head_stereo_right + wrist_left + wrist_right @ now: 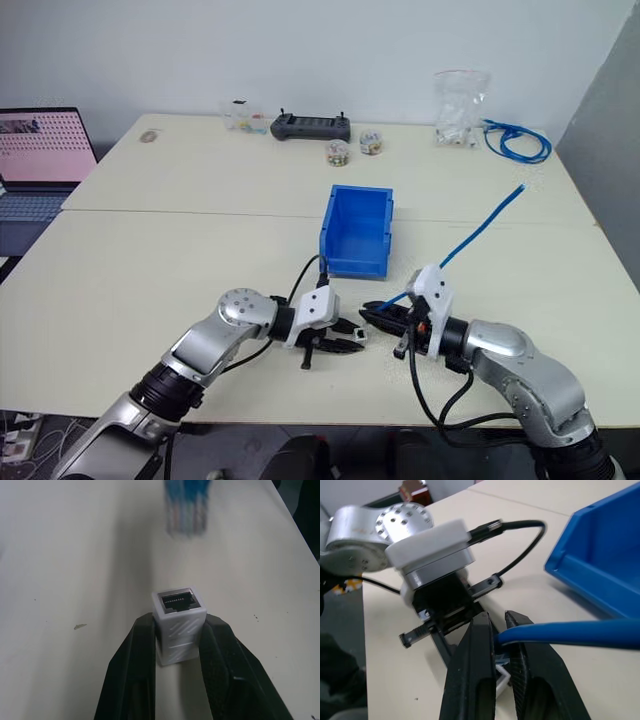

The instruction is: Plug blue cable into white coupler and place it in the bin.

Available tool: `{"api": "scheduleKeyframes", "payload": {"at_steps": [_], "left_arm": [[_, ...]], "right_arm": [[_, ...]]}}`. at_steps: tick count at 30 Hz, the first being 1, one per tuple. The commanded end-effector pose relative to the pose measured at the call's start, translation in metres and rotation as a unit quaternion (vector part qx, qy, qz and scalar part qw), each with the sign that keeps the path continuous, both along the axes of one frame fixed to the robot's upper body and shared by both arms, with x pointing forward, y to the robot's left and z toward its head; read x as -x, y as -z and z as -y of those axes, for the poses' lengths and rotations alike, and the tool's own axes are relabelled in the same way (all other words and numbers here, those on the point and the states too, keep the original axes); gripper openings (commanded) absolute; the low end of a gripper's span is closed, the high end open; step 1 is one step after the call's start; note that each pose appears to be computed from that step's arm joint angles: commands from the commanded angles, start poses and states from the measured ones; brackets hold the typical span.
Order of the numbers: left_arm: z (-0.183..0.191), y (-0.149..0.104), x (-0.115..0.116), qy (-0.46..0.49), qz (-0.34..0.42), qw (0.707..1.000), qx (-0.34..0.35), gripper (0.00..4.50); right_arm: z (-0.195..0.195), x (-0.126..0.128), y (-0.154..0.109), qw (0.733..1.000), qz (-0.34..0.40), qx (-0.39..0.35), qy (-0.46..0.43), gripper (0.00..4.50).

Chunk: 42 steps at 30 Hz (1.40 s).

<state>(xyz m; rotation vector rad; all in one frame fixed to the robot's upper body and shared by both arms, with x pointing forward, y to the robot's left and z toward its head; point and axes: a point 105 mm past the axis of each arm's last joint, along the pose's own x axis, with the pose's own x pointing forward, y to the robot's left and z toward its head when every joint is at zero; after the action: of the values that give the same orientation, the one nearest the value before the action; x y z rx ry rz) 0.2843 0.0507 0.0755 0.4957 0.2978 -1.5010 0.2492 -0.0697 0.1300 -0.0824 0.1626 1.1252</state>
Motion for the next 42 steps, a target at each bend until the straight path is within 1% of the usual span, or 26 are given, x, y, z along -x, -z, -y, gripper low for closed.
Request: {"api": "scheduleKeyframes", "payload": {"at_steps": [1, 8, 14, 20, 32, 42], "left_arm": [[-0.002, 0.017, 0.006, 0.001, -0.02, 0.999, -0.026, 0.88], [-0.006, 0.019, 0.008, 0.002, -0.024, 0.999, -0.027, 0.88], [-0.01, 0.02, 0.01, 0.017, -0.026, 0.999, -0.035, 0.88], [-0.01, 0.021, 0.009, 0.029, -0.024, 0.999, -0.035, 0.88], [-0.011, 0.02, 0.008, 0.028, -0.026, 0.999, -0.034, 0.88], [-0.009, 0.02, 0.009, 0.03, -0.028, 0.999, -0.032, 0.88]], "right_arm": [[-0.006, 0.004, 0.002, 0.998, 0.041, 0.021, -0.037, 0.11], [-0.005, 0.001, 0.013, 0.994, 0.067, 0.054, -0.071, 0.11], [0.0, -0.01, 0.002, 0.991, 0.085, 0.055, -0.082, 0.11], [0.0, -0.019, 0.003, 0.989, 0.093, 0.066, -0.095, 0.11], [-0.011, -0.012, 0.006, 0.983, 0.102, 0.077, -0.129, 0.11], [-0.012, -0.007, 0.018, 0.978, 0.104, 0.106, -0.146, 0.11]]}}
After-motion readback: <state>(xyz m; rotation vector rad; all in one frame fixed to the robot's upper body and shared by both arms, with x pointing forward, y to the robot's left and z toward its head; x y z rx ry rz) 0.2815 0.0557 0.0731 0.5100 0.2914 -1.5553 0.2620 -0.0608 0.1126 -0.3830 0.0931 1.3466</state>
